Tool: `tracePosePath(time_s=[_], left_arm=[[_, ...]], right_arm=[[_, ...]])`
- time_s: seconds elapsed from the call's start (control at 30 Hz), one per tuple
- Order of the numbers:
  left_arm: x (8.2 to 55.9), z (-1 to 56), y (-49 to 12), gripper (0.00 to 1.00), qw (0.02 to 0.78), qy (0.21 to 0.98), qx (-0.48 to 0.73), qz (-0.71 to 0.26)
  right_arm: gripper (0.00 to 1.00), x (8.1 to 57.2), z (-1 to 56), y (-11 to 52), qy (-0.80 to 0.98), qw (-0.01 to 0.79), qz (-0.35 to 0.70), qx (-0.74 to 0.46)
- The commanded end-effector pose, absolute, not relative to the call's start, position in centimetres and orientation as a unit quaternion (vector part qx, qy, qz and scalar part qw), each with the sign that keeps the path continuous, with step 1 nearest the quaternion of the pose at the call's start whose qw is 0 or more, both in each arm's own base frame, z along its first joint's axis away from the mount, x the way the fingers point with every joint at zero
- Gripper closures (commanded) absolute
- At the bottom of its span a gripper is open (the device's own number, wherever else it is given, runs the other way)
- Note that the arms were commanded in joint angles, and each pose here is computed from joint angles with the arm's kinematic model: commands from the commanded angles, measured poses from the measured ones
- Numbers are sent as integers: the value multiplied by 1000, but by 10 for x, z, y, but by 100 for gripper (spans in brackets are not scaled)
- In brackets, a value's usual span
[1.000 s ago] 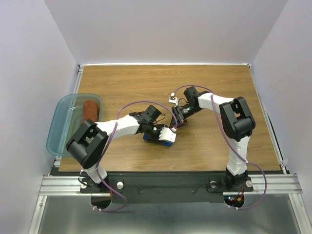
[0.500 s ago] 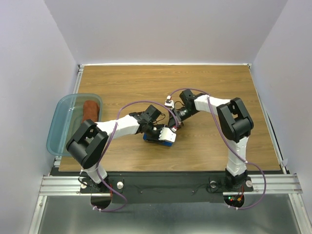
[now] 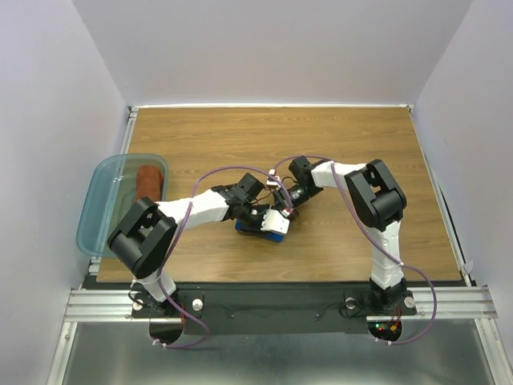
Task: Roll the towels
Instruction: Place the rolled towel into the container
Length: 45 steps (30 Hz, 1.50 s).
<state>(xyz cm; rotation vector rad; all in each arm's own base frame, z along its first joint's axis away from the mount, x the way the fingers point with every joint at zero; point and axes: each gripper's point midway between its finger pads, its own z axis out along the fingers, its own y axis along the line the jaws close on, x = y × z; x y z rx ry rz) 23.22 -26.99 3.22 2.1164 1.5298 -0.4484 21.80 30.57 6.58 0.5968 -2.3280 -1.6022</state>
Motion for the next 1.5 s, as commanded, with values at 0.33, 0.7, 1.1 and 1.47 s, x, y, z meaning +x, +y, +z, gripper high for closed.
tracePosePath(time_s=[0.33, 0.7, 1.1, 1.47], left_arm=[[219, 62, -239, 19, 305, 542, 775, -110], [217, 75, -247, 12, 398, 489, 775, -47], [224, 61, -268, 9, 436, 445, 782, -19], [227, 20, -266, 16, 376, 456, 806, -14]], right_arm=[[98, 226, 31, 310, -808, 140, -534, 206], [99, 233, 22, 310, -797, 169, -553, 171], [100, 236, 7, 305, -789, 196, -565, 138], [99, 238, 0, 302, -784, 208, -572, 123]])
